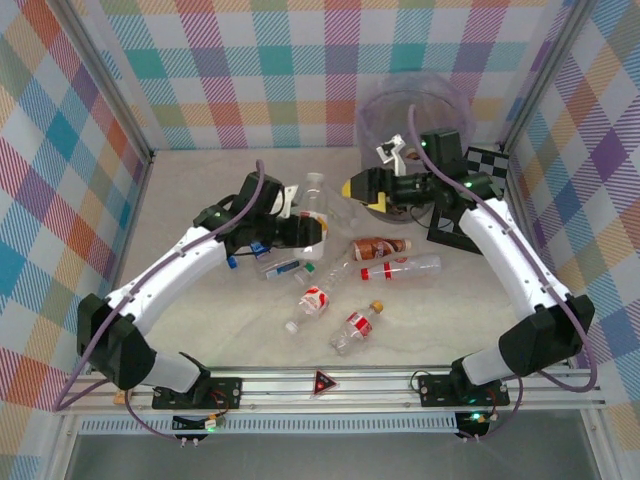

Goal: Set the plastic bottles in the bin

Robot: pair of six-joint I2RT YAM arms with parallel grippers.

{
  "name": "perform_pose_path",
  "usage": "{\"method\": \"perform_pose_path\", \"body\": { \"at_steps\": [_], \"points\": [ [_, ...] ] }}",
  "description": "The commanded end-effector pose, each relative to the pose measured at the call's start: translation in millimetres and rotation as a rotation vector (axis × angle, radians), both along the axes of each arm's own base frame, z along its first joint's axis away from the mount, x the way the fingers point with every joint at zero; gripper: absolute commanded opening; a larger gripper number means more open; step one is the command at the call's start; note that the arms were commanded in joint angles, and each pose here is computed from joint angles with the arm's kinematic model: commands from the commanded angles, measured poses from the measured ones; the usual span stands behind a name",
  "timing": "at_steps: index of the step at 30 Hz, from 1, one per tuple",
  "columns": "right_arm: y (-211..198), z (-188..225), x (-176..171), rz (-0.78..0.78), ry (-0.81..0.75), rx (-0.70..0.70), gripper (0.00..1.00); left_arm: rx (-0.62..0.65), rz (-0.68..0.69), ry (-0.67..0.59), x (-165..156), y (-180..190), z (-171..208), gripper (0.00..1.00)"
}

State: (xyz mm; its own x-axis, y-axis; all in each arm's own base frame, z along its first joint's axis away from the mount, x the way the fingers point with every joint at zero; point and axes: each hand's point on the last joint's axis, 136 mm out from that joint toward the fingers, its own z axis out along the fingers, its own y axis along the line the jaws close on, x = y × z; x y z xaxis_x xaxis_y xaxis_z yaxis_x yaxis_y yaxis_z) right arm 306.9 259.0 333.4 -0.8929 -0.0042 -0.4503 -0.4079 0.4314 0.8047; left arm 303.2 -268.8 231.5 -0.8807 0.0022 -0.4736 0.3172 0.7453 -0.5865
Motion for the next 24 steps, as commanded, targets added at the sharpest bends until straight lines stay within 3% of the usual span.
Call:
{"method": "perform_pose_path", "body": {
  "at_steps": [1,11,18,24],
  "points": [
    [13.3,-2.4,13.1,0.018,-0.013,0.037,0.89,-0.226,-0.09,-0.077,11.1,-34.1,49.3,0.41],
    [23.9,-33.4,30.3,0.023,0.025,-0.024,0.91,-0.33,-0.136,-0.057,15.1,-52.8,57.5,0.4],
    [33.2,-35.7,38.0,0.04,0.041,0.011,0.8,-0.357,-0.155,-0.045,16.7,-61.9,56.9,0.4],
    [37.1,-40.1,40.4,0.052,0.063,0.02,0.64,-0.359,-0.158,-0.041,18.5,-65.1,51.4,0.41]
  ]
}}
